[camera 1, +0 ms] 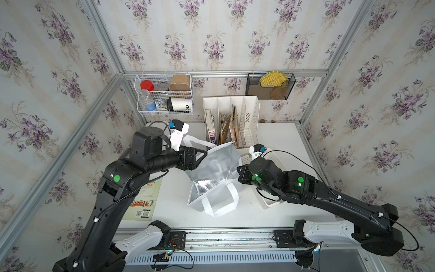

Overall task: Place the ice pack in the delivery bag
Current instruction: Adjust the delivery bag at the center of the board.

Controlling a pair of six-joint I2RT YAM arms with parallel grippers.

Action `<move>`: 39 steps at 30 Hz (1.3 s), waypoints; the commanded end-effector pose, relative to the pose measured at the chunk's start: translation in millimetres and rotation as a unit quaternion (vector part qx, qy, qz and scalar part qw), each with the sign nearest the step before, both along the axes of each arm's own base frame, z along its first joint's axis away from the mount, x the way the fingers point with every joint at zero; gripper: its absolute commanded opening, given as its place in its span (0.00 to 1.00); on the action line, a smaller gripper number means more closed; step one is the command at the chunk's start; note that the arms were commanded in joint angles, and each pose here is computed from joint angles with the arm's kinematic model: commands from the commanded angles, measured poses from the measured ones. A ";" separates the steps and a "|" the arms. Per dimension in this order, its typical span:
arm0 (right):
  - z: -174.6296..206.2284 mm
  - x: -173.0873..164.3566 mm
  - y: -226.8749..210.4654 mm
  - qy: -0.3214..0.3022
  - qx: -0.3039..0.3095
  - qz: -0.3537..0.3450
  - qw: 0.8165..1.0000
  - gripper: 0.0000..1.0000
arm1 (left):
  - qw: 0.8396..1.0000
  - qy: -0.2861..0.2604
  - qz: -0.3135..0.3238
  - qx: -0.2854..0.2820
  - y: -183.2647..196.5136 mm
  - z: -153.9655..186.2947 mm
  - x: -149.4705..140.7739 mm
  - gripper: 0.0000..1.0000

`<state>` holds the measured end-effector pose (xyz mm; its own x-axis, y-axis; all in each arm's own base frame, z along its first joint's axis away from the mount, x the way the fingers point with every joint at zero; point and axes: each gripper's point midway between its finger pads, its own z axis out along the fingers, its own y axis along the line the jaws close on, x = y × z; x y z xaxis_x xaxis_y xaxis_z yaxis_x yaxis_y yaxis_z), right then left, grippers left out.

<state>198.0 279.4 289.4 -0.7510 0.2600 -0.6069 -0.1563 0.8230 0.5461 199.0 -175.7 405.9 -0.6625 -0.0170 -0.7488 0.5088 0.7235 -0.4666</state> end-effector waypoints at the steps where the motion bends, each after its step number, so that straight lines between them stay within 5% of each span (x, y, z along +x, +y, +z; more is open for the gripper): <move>1: 11.5 10.1 -3.1 -0.021 0.016 -0.031 0.999 0.00 | 0.998 0.003 0.036 0.054 20.7 -24.1 -0.2 0.80; 6: 13.1 11.4 -4.1 -0.024 0.016 -0.033 0.999 0.00 | 0.991 0.036 0.047 0.124 38.8 -73.0 -7.2 0.78; 12: 11.6 10.0 -0.7 -0.025 0.019 -0.023 0.999 0.00 | 0.985 -0.005 0.058 0.160 54.2 -87.7 -8.0 0.79; 25: -2.5 1.6 -2.1 -0.008 0.028 -0.009 1.000 0.00 | 0.969 0.027 0.097 0.225 45.6 -98.0 55.2 0.77; 30: -10.9 4.9 -14.8 -0.020 0.014 -0.029 0.999 0.00 | 0.969 0.031 0.104 0.223 38.2 -103.2 80.5 0.77; 39: -17.9 30.3 -28.4 -0.031 0.015 -0.024 0.999 0.17 | 0.980 0.024 0.100 0.170 24.9 -108.8 111.1 0.73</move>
